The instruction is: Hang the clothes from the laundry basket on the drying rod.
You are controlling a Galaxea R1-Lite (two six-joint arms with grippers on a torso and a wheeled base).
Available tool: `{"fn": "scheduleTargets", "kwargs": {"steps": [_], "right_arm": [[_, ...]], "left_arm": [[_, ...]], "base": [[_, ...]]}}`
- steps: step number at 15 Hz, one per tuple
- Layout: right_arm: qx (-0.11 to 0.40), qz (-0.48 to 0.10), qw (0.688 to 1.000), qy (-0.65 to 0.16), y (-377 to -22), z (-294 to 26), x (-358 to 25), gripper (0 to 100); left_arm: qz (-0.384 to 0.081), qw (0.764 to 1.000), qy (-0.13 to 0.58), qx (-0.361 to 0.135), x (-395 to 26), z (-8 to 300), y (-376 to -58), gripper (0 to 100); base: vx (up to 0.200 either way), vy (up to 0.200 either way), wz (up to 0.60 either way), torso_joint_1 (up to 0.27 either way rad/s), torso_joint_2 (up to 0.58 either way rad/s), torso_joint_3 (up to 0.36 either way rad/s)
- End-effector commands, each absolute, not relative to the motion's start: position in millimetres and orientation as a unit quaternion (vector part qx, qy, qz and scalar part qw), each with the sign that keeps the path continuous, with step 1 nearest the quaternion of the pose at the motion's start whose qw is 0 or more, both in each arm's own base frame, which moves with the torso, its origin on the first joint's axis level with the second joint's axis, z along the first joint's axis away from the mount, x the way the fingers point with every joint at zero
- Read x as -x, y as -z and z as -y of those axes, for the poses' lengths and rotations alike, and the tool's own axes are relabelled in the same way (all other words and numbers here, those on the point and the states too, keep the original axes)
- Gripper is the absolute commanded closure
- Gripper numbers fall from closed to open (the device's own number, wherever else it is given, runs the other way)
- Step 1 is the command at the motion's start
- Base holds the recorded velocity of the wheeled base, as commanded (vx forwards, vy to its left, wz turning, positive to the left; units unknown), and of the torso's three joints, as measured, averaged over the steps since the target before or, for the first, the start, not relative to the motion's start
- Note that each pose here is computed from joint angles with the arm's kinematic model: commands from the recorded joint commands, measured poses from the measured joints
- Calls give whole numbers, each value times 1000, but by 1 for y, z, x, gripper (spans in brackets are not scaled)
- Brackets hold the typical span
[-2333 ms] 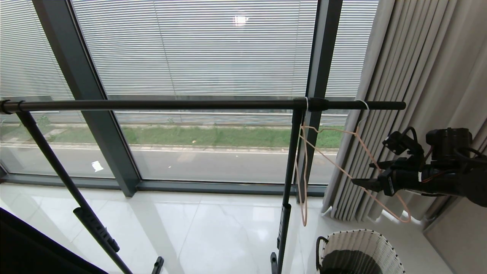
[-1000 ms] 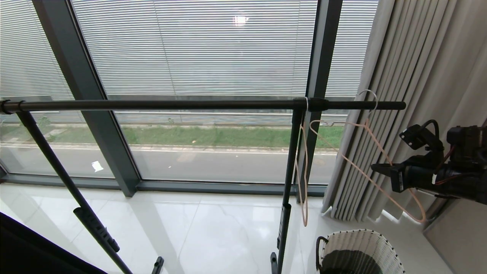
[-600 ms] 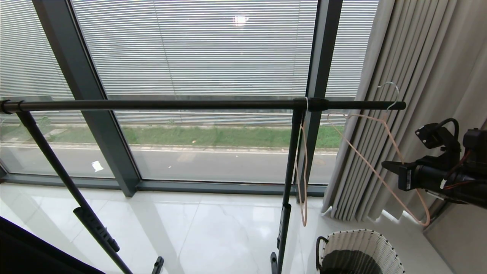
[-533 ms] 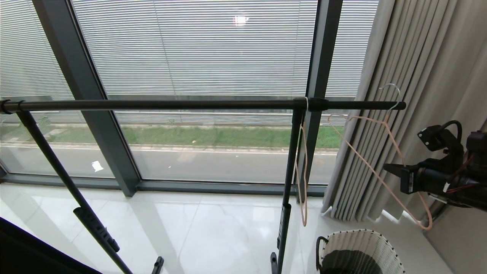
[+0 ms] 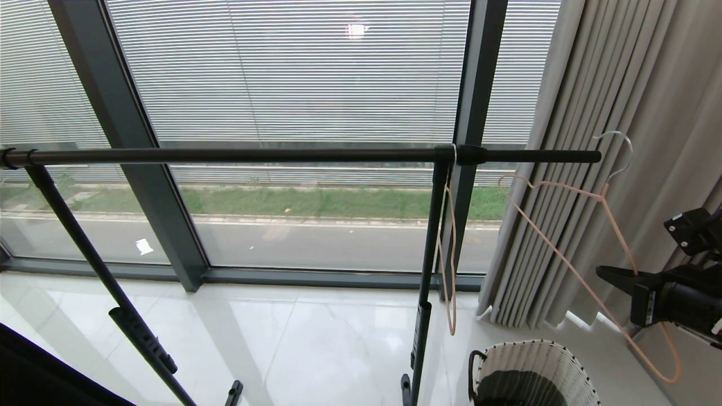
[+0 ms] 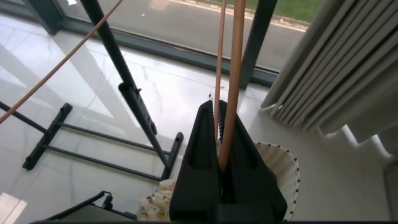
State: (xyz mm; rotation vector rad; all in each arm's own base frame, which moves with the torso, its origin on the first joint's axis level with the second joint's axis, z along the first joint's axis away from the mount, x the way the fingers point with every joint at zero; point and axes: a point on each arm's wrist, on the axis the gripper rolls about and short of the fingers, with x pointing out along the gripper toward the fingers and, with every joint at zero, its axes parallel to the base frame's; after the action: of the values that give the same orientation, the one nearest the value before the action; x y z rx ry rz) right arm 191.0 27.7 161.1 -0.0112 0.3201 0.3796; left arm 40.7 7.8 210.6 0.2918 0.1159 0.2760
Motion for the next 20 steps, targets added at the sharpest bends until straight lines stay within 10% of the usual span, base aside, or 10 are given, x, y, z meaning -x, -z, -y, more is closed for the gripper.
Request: {"fn": "scheduleTargets", "kwargs": {"steps": [1,20], "right_arm": [[11,-136,972,-190,-165,-29,-168,100],[78,-135,970,-189,-149,-28,-137,100]], "left_arm": [[-61,978,-137,-145,-42,-8,-210,100],[-62,978,-136,-146,-42,-8,-209,100]], "base": [[0,0,0,0,0,0],[-158,0,0,1,3,2]]}}
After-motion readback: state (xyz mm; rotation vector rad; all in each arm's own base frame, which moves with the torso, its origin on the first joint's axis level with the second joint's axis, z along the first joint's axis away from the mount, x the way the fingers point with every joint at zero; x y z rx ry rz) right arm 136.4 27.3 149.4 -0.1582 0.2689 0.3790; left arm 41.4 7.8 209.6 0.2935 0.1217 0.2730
